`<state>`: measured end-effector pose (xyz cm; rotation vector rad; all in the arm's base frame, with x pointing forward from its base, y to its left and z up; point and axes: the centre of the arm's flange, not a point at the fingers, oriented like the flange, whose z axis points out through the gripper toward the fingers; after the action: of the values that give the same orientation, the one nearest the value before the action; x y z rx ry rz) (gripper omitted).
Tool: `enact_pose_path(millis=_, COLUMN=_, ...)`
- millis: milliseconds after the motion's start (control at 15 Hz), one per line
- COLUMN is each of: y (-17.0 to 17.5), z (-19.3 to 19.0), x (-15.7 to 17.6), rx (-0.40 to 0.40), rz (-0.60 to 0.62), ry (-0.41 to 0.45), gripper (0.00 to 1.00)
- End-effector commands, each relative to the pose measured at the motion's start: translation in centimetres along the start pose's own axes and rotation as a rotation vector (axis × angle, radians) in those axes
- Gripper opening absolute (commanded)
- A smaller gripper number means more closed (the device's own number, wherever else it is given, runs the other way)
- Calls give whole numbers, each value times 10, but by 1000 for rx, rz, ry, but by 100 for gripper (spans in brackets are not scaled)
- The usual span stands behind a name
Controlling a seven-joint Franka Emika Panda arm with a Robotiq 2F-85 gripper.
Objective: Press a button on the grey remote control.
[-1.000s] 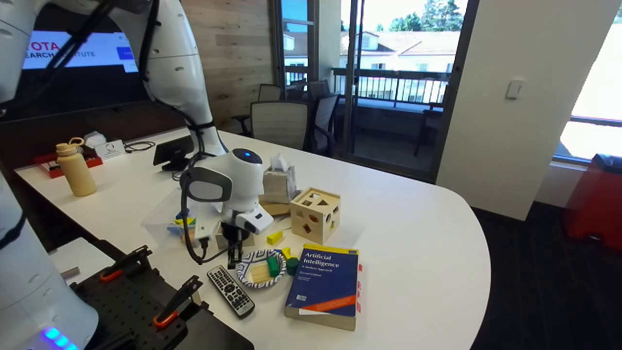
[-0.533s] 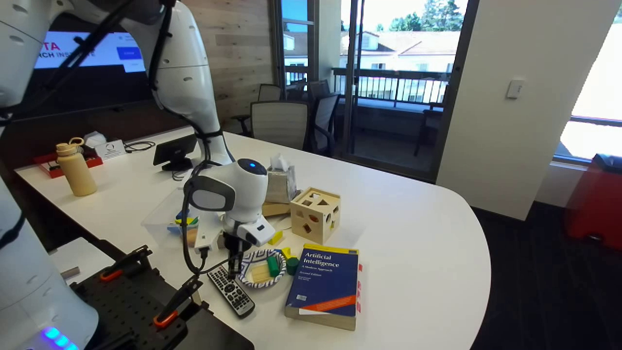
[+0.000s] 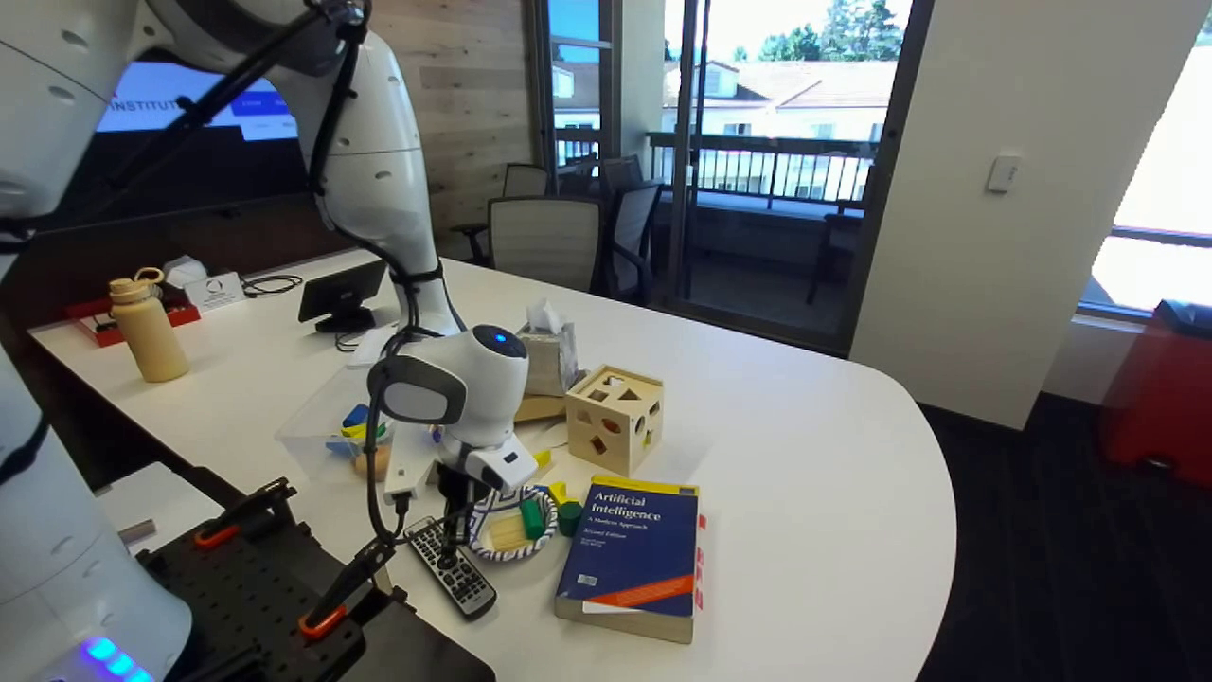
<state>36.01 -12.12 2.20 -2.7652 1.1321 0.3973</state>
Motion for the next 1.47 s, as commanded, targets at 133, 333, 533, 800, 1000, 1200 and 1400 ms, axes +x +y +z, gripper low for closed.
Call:
enact_pose_path(millis=133, y=-7, z=14, x=13, rx=12, rz=47, ry=-35, gripper=0)
enact_pose_path(millis=333, y=-9, z=21, x=14, rx=9, rz=57, ry=-51, gripper=0)
enact_pose_path(millis=533, y=-8, z=20, x=16, rx=7, rz=73, ry=-47, gripper=0)
enact_pose_path(millis=800, y=-9, z=23, x=16, rx=-12, rz=88, ry=-42, gripper=0)
enact_pose_path(millis=1000, y=-10, z=26, x=16, rx=-24, rz=95, ry=-44, gripper=0)
enact_pose_path(millis=1200, y=-11, z=28, x=16, rx=-27, rz=101, ry=-40, gripper=0)
enact_pose_path(millis=1400, y=-13, z=25, x=16, rx=-21, rz=96, ry=-24, gripper=0)
